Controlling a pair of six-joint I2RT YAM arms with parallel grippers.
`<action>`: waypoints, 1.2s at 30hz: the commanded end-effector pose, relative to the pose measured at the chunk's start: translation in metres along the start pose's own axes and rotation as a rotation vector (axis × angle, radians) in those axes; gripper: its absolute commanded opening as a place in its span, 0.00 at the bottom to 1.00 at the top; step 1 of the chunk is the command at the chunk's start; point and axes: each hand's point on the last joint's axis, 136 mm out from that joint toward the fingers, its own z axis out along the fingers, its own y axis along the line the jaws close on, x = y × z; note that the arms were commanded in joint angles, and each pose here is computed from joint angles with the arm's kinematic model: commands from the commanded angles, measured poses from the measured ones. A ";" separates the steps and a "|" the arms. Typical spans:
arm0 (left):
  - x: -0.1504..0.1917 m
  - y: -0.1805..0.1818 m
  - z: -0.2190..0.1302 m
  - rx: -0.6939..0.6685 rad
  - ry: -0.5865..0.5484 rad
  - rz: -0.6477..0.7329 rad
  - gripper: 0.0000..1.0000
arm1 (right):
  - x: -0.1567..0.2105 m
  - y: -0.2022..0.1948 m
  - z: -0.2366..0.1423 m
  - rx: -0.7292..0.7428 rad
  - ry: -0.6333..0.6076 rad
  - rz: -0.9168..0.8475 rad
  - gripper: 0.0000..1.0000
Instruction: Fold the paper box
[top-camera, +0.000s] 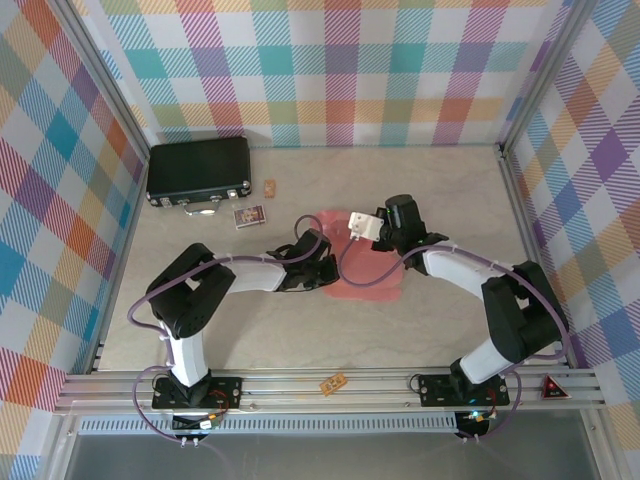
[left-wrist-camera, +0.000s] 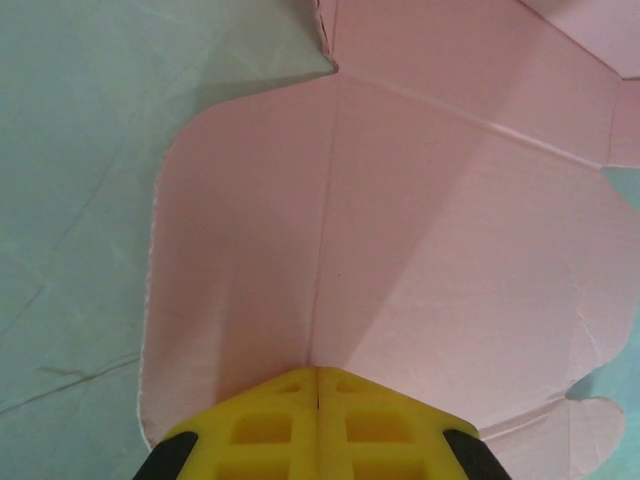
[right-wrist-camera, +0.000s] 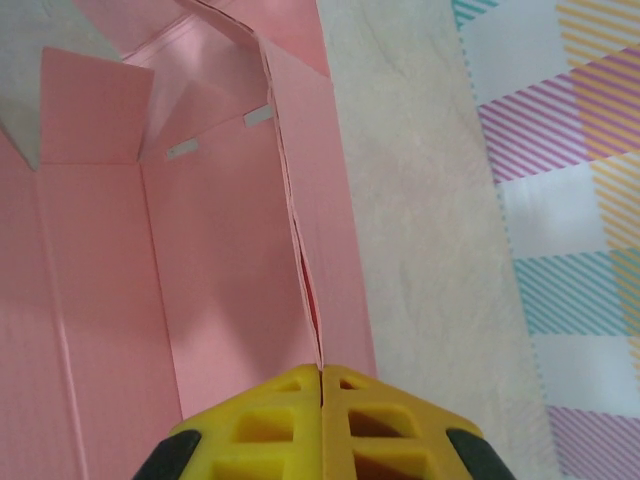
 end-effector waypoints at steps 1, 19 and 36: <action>0.006 0.011 0.013 -0.046 0.012 -0.009 0.00 | -0.011 -0.009 -0.008 0.067 -0.034 -0.052 0.00; -0.011 -0.025 -0.011 0.005 0.008 0.101 0.10 | -0.002 0.014 -0.012 0.084 -0.022 -0.063 0.00; -0.088 -0.001 -0.106 -0.142 -0.166 0.165 0.24 | 0.004 0.016 -0.010 0.089 0.007 -0.071 0.00</action>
